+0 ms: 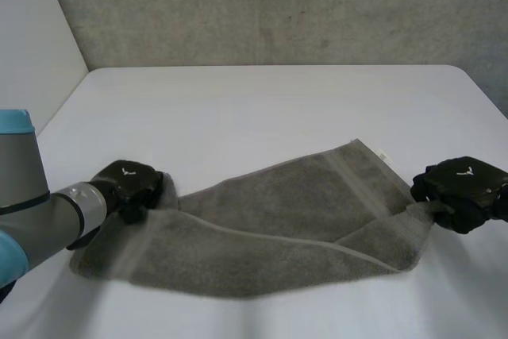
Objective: Fold the towel.
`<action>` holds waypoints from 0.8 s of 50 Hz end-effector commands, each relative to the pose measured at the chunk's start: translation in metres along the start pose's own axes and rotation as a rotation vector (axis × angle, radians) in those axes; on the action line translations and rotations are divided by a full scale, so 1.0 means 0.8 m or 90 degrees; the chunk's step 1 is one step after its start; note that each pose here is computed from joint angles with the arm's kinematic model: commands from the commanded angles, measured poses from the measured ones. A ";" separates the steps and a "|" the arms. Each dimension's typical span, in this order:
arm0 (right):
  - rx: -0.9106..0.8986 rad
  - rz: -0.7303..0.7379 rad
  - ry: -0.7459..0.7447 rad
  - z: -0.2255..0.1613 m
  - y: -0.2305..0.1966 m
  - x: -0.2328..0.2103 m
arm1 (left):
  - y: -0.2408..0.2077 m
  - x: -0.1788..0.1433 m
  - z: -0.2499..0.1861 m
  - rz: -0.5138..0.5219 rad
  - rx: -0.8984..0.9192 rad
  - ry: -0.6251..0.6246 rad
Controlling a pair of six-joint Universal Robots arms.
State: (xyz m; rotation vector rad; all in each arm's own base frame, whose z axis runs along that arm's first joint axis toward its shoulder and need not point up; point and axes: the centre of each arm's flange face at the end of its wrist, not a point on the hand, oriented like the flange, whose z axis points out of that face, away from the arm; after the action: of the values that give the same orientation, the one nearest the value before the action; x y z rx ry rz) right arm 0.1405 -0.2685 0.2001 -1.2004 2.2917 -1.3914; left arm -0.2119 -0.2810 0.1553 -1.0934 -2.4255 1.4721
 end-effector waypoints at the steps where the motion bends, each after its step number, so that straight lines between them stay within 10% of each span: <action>1: 0.035 -0.047 -0.015 0.025 -0.043 -0.009 | -0.075 -0.051 0.008 0.040 0.111 -0.103; 22: 0.573 0.058 0.308 0.022 -0.320 0.127 | -0.325 -0.196 -0.067 -0.189 0.659 -0.356; 40: 0.337 0.077 0.112 0.075 -0.235 0.070 | -0.175 -0.133 0.028 -0.312 0.417 -0.189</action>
State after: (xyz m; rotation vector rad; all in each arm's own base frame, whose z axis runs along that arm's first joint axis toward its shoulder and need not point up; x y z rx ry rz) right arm 0.2320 -0.4005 0.3876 -0.6340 1.6637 -2.1853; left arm -0.2104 -0.4157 0.3632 -0.0306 -1.6686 2.3041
